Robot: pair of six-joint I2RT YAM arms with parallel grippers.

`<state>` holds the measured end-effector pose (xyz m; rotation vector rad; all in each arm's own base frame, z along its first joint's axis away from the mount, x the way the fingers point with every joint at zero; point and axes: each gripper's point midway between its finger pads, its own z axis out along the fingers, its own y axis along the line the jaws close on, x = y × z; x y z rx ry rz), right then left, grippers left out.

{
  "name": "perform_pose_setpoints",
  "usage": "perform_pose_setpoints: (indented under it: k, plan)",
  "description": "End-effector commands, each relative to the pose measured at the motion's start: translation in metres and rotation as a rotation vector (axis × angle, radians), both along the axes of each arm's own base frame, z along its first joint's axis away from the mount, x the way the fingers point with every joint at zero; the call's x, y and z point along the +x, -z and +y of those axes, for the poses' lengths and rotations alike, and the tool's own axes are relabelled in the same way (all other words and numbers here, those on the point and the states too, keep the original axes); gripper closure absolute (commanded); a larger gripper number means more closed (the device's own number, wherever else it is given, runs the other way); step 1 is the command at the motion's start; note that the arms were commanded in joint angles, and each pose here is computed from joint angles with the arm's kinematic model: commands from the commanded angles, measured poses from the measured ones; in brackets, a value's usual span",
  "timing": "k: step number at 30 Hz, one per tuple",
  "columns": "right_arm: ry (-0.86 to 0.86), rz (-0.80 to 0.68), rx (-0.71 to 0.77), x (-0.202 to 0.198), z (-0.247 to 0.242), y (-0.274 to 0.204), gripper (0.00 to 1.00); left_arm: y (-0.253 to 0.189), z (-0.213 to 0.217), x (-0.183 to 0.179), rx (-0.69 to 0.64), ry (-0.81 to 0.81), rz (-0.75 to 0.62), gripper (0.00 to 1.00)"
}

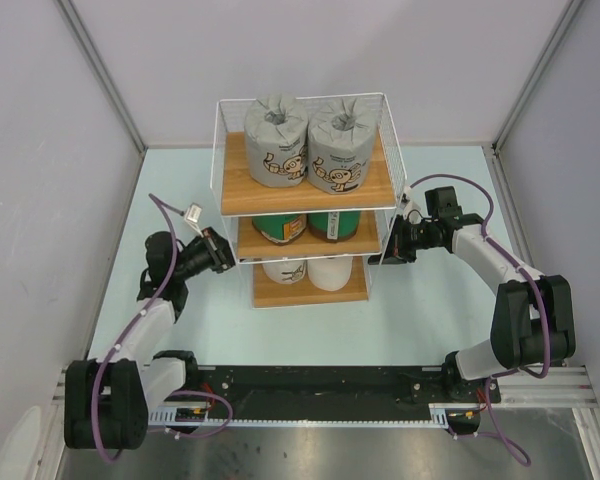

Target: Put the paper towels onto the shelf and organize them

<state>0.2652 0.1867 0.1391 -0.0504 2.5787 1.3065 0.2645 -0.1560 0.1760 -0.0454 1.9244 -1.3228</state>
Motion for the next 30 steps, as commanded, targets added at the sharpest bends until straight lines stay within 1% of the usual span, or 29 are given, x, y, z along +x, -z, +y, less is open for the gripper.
perform_pose_setpoints:
  k: [1,6,9,14,18,22,24,30]
  plan:
    - [-0.003,-0.012,0.001,0.001,-0.001,-0.002,1.0,-0.006,0.011,0.017,-0.027,-0.074,-0.001,1.0]
    - [-0.003,-0.012,-0.001,0.0,-0.001,-0.002,1.0,-0.005,0.017,0.044,-0.039,-0.128,0.026,1.0]
    - [-0.002,-0.014,-0.007,0.0,-0.001,-0.002,1.0,-0.012,0.018,0.058,-0.062,-0.147,0.007,1.0]
    - [0.001,-0.017,-0.006,0.0,-0.002,-0.004,1.0,-0.006,0.018,0.081,-0.085,-0.155,0.033,1.0]
    - [0.006,-0.017,-0.011,0.001,-0.003,-0.003,1.0,-0.005,0.017,0.097,-0.076,-0.157,0.037,1.0]
    - [0.009,-0.012,-0.015,0.001,-0.003,-0.002,1.0,0.009,0.019,0.108,-0.019,-0.179,0.061,1.0]
    - [0.009,-0.014,-0.021,0.001,-0.003,-0.001,1.0,0.014,0.003,0.106,0.003,-0.143,0.072,1.0]
    - [0.014,-0.016,-0.027,0.002,-0.005,0.0,1.0,0.03,-0.015,0.102,0.055,-0.126,0.101,1.0]
